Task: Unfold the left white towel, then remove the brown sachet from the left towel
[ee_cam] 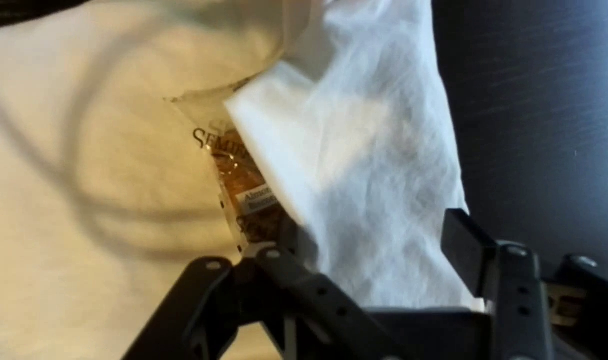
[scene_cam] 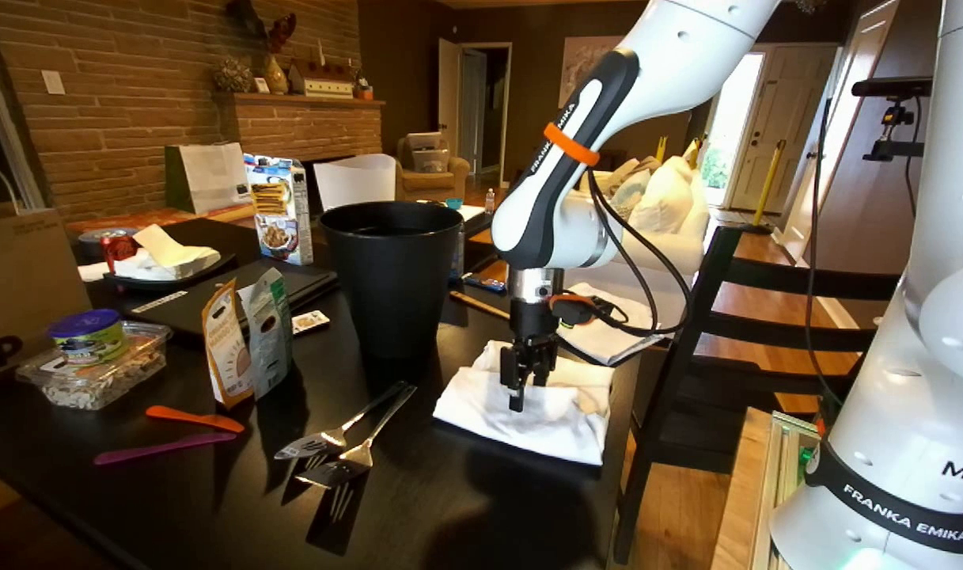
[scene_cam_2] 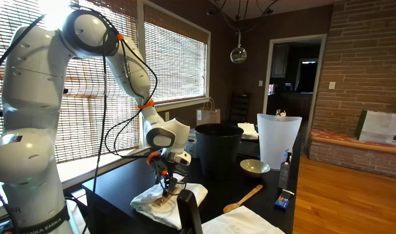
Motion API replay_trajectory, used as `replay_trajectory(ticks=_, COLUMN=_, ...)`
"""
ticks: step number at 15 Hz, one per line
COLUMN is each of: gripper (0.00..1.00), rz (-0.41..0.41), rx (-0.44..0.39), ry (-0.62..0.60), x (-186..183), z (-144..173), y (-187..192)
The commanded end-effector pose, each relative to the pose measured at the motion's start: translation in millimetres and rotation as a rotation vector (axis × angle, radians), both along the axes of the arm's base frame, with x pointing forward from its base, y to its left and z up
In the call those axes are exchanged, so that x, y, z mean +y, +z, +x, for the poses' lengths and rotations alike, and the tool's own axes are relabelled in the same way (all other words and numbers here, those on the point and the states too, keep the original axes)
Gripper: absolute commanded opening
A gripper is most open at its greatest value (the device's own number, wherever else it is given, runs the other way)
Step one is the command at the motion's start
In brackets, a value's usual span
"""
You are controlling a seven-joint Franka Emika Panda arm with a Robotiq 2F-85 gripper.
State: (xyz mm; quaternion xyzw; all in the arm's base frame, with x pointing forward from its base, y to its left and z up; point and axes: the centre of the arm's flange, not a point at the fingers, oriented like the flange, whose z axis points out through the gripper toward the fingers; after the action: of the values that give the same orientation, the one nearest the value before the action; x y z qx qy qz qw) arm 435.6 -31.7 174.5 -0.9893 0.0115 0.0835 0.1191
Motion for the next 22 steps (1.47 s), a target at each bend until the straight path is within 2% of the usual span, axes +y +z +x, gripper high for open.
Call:
replay_trajectory(ticks=1, gripper=0.44, rz=0.043, rx=-0.011, ry=0.02, x=9, z=5, y=3)
replay_trajectory(ticks=7, gripper=0.04, rz=0.063, rx=-0.022, ry=0.058, x=27, z=1, y=25)
replay_trajectory(ticks=10, gripper=0.0, rz=0.082, rx=-0.021, ry=0.08, x=40, z=-2, y=35)
replay_trajectory(ticks=14, gripper=0.04, rz=0.137, rx=0.002, ry=0.149, x=74, z=-11, y=44)
replay_trajectory(ticks=22, gripper=0.03, rz=0.209, rx=0.029, ry=0.306, x=139, z=-32, y=63)
